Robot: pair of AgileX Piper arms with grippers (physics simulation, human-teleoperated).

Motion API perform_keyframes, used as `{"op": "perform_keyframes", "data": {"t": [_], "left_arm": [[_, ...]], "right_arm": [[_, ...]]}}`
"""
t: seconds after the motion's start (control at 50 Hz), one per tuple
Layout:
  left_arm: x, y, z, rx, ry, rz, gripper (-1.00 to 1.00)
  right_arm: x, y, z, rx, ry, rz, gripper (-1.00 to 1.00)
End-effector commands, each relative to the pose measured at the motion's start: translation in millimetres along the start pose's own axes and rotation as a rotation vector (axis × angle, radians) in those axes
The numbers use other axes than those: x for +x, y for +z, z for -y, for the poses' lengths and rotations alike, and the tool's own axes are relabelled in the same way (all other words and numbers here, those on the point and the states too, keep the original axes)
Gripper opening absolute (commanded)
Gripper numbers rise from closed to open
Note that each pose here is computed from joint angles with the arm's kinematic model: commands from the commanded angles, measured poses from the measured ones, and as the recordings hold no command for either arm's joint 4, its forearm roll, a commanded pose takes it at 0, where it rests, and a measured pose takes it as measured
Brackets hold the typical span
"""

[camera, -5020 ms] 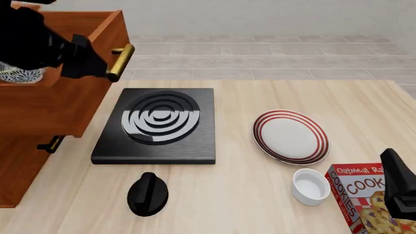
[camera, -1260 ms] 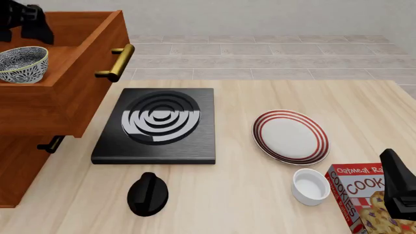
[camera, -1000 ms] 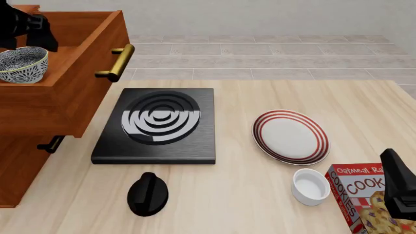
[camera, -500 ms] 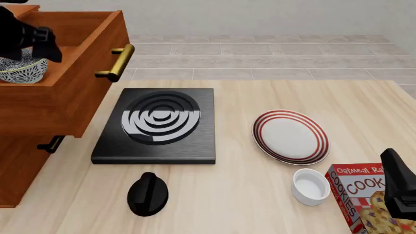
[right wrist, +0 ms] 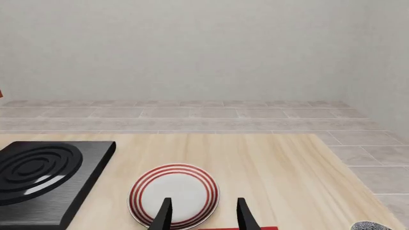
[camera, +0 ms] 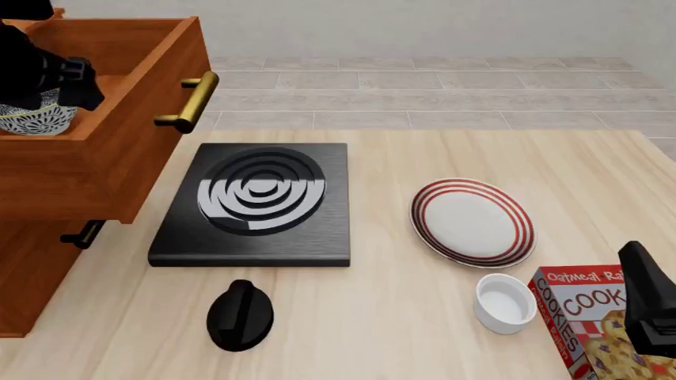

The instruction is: Pick the akita bowl in the top layer of the wooden cabinet and place it on the plate.

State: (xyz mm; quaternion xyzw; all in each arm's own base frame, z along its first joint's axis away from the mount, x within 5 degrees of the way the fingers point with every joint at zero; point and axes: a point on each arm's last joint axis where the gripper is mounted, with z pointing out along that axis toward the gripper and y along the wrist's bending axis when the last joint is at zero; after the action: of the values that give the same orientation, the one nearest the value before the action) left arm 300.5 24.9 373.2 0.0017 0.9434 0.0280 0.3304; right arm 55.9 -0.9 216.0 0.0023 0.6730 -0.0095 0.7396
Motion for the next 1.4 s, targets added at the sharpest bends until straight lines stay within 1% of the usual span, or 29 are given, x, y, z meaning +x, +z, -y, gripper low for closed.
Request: {"op": "perform_keyframes", "data": {"t": [0.02, 0.34, 0.5, 0.76, 0.86, 0.88, 0.92, 0.96, 1.08, 1.18, 1.4], "left_arm": [[3.3, 3, 1.1, 0.002, -0.003, -0.004, 1.00], [6.2, 7, 2.8, 0.006, -0.007, -0.011, 1.00], [4.2, 5, 6.3, 0.013, -0.007, -0.003, 1.00], [5.5, 7, 5.1, 0.010, -0.008, -0.005, 1.00], [4.1, 2, 10.2, 0.020, 0.000, 0.006, 1.00], [3.9, 1, 12.0, 0.024, -0.001, 0.008, -1.00], [1.7, -4, 9.5, 0.018, 0.004, 0.032, -1.00], [1.6, -4, 12.7, 0.025, 0.004, 0.025, -1.00], [1.1, -8, 16.5, 0.033, 0.010, 0.037, -1.00], [0.6, -9, 17.0, 0.034, 0.017, 0.041, -1.00], [-5.3, -23, 27.9, 0.059, 0.017, 0.068, -1.00]], "right_arm": [[0, 0, 0, -0.001, 0.001, -0.001, 1.00], [0, 0, 0, 0.001, -0.001, 0.001, 1.00], [0, 0, 0, 0.001, -0.001, 0.001, 1.00], [0, 0, 0, 0.001, -0.001, 0.001, 1.00], [0, 0, 0, 0.001, -0.001, 0.001, 1.00], [0, 0, 0, 0.001, -0.001, 0.001, 1.00], [0, 0, 0, 0.001, -0.001, 0.001, 1.00], [0, 0, 0, 0.001, -0.001, 0.001, 1.00], [0, 0, 0, 0.001, -0.001, 0.001, 1.00], [0, 0, 0, 0.001, -0.001, 0.001, 1.00], [0, 0, 0, 0.001, -0.001, 0.001, 1.00]]}}
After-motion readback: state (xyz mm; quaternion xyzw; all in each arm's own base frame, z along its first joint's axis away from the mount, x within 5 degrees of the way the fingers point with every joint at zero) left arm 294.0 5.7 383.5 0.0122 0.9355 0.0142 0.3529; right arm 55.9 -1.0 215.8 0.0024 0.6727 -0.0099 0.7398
